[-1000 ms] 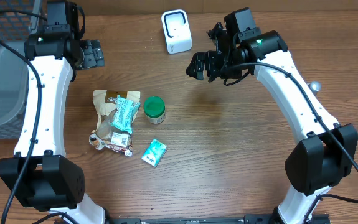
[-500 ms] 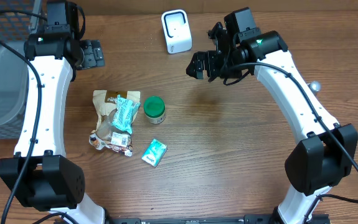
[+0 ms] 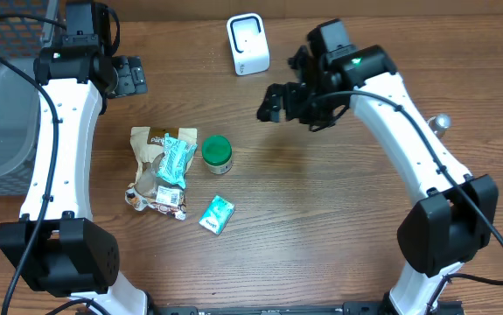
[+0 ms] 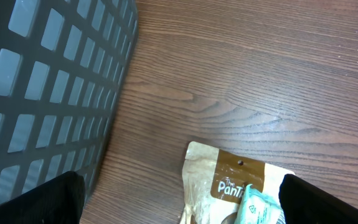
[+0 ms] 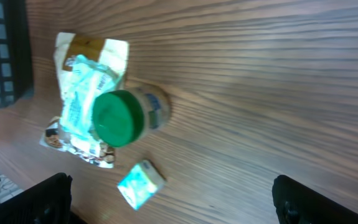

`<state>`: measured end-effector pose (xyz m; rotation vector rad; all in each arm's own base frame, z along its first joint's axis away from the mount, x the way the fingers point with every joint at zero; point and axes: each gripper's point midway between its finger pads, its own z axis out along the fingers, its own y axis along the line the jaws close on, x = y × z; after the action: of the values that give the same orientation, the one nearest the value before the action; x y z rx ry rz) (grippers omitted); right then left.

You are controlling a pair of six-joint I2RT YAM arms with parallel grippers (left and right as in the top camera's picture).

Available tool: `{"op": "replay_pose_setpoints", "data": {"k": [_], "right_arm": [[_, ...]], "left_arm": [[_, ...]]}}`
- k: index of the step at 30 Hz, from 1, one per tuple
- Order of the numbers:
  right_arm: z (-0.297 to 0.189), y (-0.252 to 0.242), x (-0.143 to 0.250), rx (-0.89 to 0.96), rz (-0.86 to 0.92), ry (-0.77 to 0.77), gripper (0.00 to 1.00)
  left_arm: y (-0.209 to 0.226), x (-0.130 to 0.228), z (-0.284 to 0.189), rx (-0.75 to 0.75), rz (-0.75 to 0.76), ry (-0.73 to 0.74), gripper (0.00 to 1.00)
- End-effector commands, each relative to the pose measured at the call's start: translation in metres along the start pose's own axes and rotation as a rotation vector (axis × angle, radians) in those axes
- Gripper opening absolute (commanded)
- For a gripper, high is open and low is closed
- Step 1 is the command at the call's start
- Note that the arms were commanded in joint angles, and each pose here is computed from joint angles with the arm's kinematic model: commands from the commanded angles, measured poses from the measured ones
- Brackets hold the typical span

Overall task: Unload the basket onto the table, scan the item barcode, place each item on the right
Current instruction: 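Lower the right gripper over the green-lidded jar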

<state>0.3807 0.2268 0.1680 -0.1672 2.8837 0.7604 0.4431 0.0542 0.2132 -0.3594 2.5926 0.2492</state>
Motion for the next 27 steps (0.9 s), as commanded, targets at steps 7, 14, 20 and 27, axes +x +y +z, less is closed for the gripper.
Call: {"op": "replay_pose_setpoints", "data": {"k": [7,14,20,27], "right_arm": [[0.031,0.044,0.013,0.175,0.037,-0.095,1.0],[0.047,0.063,0.02,0.368,0.029,-0.263,1.0],[0.083,0.079,0.03,0.445,-0.062,-0.309,1.0],[0.122,0.077,0.03,0.453,-0.078,-0.294,1.0]], "left_arm": [[0.001,-0.008,-0.011,0.0,0.008,-0.035,0.99],[0.001,-0.008,-0.011,0.0,0.008,-0.035,1.0],[0.001,-0.008,-0.011,0.0,0.008,-0.035,1.0],[0.001,-0.008,-0.011,0.0,0.008,-0.035,1.0]]}}
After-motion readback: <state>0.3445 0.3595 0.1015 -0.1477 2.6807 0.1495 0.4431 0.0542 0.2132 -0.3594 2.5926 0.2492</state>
